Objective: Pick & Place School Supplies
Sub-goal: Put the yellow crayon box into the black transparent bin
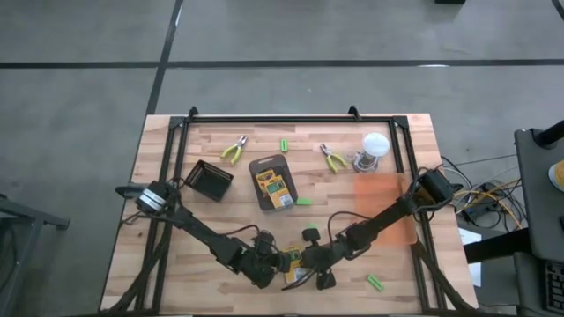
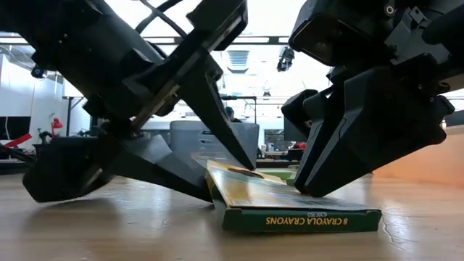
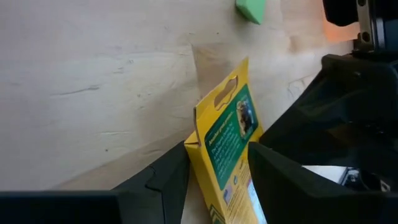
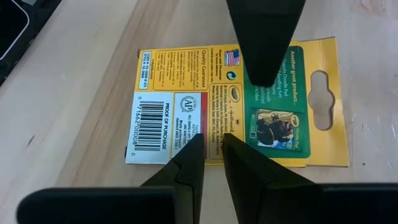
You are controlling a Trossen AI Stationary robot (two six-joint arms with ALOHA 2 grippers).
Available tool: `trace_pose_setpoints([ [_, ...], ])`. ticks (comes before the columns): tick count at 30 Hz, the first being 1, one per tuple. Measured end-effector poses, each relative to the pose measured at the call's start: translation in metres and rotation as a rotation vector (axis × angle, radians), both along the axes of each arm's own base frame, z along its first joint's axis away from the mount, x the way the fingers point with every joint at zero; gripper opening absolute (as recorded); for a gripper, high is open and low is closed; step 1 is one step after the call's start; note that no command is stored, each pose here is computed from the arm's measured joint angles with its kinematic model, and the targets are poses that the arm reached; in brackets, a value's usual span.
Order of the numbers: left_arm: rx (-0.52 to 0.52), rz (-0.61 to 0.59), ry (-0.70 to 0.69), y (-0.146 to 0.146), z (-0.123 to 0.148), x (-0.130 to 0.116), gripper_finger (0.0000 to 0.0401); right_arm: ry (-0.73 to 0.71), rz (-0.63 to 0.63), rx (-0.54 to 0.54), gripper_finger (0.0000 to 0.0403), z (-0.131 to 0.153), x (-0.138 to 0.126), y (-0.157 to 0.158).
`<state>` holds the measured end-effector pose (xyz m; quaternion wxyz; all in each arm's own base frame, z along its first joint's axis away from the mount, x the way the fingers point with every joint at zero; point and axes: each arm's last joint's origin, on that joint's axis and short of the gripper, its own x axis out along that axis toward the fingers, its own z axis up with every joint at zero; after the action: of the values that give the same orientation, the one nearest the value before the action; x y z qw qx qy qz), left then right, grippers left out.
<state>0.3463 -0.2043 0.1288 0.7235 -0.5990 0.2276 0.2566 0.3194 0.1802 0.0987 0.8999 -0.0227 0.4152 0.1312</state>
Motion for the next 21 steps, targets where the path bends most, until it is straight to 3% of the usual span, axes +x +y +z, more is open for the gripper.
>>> trace_pose_setpoints([
  [16,0.033,-0.025,-0.011,0.0,0.0004,0.0015,0.0169,-0.002,0.006,-0.005,0.0057,0.0,0.0,0.0],
  [21,0.035,-0.029,-0.008,0.0001,0.0003,0.0015,0.0152,-0.002,0.007,-0.006,0.0057,0.0,0.0,0.0],
])
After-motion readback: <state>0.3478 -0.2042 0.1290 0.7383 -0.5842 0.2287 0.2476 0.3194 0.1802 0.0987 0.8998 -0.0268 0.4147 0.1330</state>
